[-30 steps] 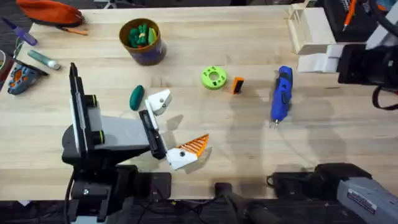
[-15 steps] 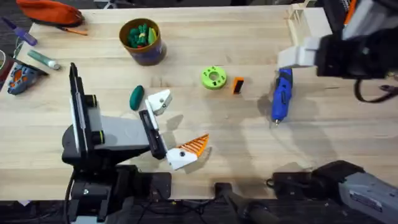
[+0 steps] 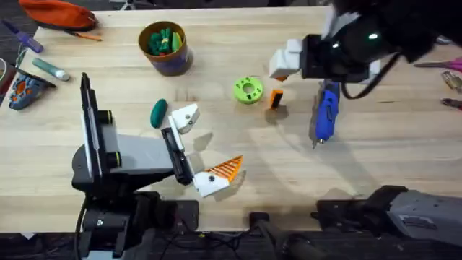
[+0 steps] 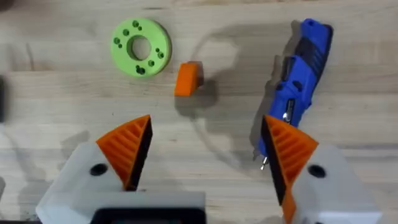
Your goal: Pick up the gripper from the table and insert it into the empty holder that is missing its gripper. Then pick up a screw, insert it into the mounting hole, and use the screwdriver to tighten it. Finally, clean up the table by picking up the vegetable and placing it into the bucket.
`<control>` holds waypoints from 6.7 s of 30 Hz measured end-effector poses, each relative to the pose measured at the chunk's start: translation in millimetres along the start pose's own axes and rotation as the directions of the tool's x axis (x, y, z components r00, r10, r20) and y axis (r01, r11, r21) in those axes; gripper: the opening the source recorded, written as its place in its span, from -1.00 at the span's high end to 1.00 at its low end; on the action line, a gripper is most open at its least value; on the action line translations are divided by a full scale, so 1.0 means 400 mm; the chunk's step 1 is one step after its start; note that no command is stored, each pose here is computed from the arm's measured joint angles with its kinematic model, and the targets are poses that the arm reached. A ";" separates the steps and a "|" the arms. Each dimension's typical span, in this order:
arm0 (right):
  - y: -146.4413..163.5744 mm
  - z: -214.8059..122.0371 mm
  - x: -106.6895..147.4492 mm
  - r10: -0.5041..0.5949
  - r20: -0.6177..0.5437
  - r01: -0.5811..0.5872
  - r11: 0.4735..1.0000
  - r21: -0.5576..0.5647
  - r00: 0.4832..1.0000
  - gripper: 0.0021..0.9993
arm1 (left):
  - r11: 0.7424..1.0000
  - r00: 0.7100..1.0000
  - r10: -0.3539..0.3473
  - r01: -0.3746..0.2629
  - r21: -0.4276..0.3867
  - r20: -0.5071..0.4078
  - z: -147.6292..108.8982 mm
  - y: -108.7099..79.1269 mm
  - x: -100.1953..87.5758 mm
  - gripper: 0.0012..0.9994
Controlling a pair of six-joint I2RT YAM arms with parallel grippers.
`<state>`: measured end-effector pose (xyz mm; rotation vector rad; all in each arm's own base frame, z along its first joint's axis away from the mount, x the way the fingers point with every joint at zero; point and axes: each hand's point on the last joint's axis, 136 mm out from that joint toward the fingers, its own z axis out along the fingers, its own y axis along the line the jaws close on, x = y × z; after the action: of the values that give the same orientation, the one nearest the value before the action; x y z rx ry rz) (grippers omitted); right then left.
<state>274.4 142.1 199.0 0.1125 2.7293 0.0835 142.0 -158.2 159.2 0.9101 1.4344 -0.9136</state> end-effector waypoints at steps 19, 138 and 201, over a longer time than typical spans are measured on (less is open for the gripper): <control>0.065 0.108 0.030 -0.008 -0.222 0.024 0.997 0.070 0.975 -0.99 | 1.000 1.000 0.000 0.000 0.000 0.000 0.000 0.000 0.000 -0.97; 0.081 0.173 -0.029 0.011 -0.206 -0.011 1.000 0.001 0.978 0.96 | 1.000 1.000 0.000 0.000 0.000 0.000 0.000 0.000 0.000 -0.97; 0.212 -0.072 0.152 -0.067 0.097 0.104 0.104 -0.989 0.993 0.98 | 1.000 1.000 0.000 0.000 0.000 0.000 0.000 0.000 0.000 -0.97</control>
<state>213.1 230.6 207.5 -0.4522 1.9807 1.8584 142.1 -158.2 159.2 0.9101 1.4344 -0.9136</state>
